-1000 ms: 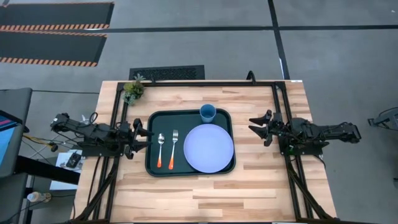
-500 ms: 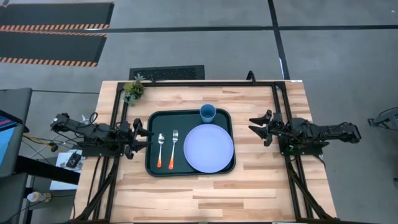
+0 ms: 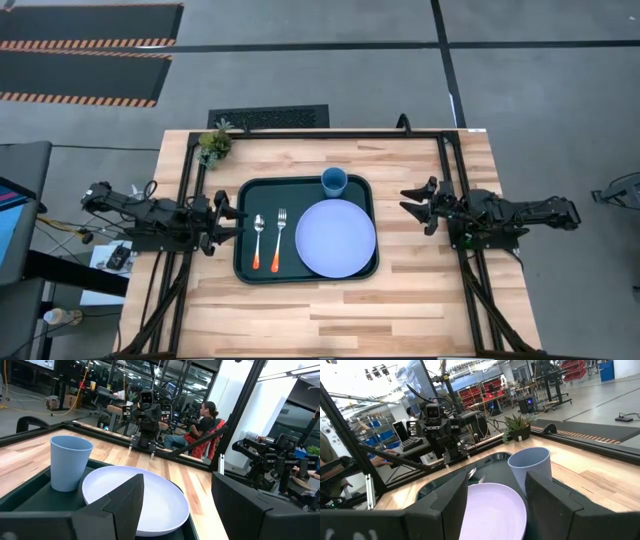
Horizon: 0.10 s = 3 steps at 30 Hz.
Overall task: Pick and place plate/cup/fork/spoon on tray
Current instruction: Return to Home Position
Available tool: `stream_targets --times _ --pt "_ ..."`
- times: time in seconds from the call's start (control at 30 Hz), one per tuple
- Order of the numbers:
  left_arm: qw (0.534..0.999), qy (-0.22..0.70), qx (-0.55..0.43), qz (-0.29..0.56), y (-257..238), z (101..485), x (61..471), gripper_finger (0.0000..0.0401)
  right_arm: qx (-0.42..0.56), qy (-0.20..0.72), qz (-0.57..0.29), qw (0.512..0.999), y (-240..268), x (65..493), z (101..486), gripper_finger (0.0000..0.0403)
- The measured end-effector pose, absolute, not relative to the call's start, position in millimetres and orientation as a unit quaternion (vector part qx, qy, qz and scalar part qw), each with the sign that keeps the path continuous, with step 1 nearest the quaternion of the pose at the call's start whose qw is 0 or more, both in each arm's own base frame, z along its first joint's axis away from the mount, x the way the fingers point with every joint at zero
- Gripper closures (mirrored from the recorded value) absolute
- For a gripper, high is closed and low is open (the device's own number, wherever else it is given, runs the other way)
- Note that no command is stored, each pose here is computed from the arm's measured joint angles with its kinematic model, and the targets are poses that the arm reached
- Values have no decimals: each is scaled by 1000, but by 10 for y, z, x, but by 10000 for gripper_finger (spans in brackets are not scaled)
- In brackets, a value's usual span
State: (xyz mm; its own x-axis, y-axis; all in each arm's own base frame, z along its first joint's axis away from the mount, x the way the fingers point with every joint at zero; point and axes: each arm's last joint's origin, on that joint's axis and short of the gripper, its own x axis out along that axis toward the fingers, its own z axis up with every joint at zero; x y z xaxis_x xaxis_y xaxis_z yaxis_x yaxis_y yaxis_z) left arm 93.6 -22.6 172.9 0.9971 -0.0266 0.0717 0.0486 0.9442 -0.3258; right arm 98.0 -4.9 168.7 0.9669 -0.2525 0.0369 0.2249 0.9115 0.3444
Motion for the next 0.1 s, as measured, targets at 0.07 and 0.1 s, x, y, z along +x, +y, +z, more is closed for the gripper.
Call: stream_targets --times 0.07,0.1 --pt "985 -33 -166 -19 -226 1729 936 181 171 -40 -122 977 -49 980 1687 179" --pt "985 -33 -166 -19 -226 1729 936 181 171 -40 -122 977 -49 980 1687 179"
